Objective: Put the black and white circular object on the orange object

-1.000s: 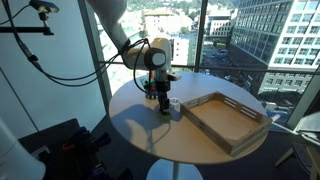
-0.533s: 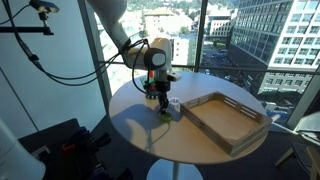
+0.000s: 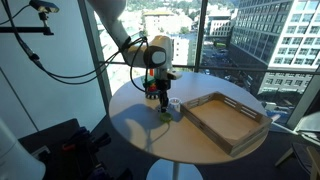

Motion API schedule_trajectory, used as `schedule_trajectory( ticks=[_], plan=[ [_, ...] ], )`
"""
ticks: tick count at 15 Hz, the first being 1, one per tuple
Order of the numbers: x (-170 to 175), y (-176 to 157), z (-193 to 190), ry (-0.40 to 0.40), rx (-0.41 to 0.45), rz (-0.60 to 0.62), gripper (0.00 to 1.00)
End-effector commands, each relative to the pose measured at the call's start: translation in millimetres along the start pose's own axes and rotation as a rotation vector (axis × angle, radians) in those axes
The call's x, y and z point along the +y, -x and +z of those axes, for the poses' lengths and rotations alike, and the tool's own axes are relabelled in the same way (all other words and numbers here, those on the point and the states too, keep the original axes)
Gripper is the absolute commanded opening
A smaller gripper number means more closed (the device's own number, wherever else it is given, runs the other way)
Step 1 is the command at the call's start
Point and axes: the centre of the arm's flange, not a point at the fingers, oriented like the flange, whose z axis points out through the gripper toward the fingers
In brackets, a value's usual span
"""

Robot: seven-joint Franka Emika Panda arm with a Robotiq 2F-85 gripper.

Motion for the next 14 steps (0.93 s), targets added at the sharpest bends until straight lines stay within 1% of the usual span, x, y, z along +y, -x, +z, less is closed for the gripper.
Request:
schedule_trajectory(
  ticks=[1,4,8,14],
  plan=[
    [5.9,4.9,-32.2,-0.001,0.008,0.043,0.05],
    [7.2,5.9,-57.8,-0.007,0.029,0.065,0.05],
    [5.3,9.7,-96.1,-0.035,0.069,0.085,0.05],
    [3.3,10.9,-151.6,-0.115,0.115,0.097,0.05]
  ],
)
